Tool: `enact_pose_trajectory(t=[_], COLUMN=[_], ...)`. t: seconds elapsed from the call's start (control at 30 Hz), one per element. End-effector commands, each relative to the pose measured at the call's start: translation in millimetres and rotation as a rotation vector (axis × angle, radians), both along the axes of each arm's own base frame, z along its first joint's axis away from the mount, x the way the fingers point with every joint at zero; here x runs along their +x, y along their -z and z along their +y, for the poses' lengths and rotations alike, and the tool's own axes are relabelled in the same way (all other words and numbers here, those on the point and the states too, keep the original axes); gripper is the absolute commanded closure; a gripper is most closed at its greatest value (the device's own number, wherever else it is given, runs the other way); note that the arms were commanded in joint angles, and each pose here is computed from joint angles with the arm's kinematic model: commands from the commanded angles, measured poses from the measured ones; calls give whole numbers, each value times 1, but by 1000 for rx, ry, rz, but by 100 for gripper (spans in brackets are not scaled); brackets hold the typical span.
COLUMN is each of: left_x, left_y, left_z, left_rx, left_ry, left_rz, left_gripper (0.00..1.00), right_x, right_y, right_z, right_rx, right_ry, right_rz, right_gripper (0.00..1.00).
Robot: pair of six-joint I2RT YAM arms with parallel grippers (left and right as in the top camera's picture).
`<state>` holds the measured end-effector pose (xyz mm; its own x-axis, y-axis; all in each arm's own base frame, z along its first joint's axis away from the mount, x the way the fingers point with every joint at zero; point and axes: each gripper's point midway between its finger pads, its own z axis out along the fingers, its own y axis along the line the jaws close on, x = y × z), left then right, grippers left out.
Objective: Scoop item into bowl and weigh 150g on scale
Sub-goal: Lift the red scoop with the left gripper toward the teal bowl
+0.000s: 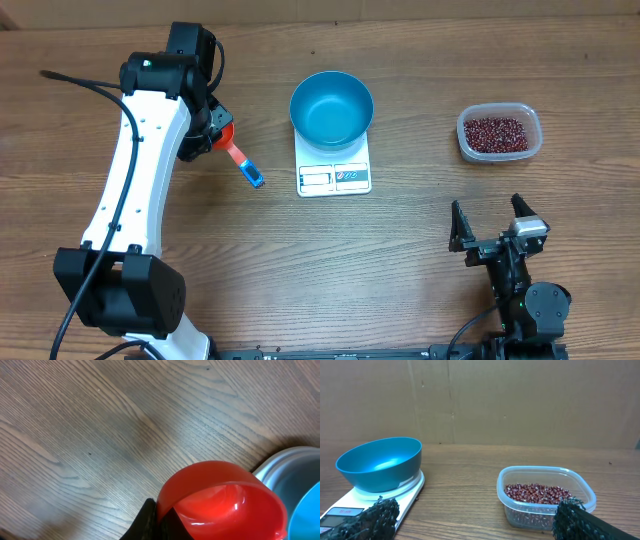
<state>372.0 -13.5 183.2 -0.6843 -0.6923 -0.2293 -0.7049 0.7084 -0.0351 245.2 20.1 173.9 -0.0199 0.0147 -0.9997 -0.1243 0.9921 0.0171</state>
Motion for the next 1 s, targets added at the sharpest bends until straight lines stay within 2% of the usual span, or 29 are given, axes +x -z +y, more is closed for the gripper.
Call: enact_pose_trajectory(t=[0.0, 0.33, 0.77, 0.97], left_x=[7, 7, 4, 2], left_y=[-9, -8, -7, -7], left_z=[0, -14, -27, -34], left_rx=[-9, -63, -93, -93], left_ry=[-19, 1, -112, -96], left_rz=[-42, -40, -47, -41], left_gripper=[96, 96, 96, 96], right_x=[0, 0, 0, 0], right_y=[2, 2, 2, 2], right_z=[0, 0, 0, 0], right_rx=[6, 6, 6, 6], right_ry=[1, 1, 1, 1], right_rz=[-3, -3, -3, -3], right_gripper=[0, 0, 0, 0])
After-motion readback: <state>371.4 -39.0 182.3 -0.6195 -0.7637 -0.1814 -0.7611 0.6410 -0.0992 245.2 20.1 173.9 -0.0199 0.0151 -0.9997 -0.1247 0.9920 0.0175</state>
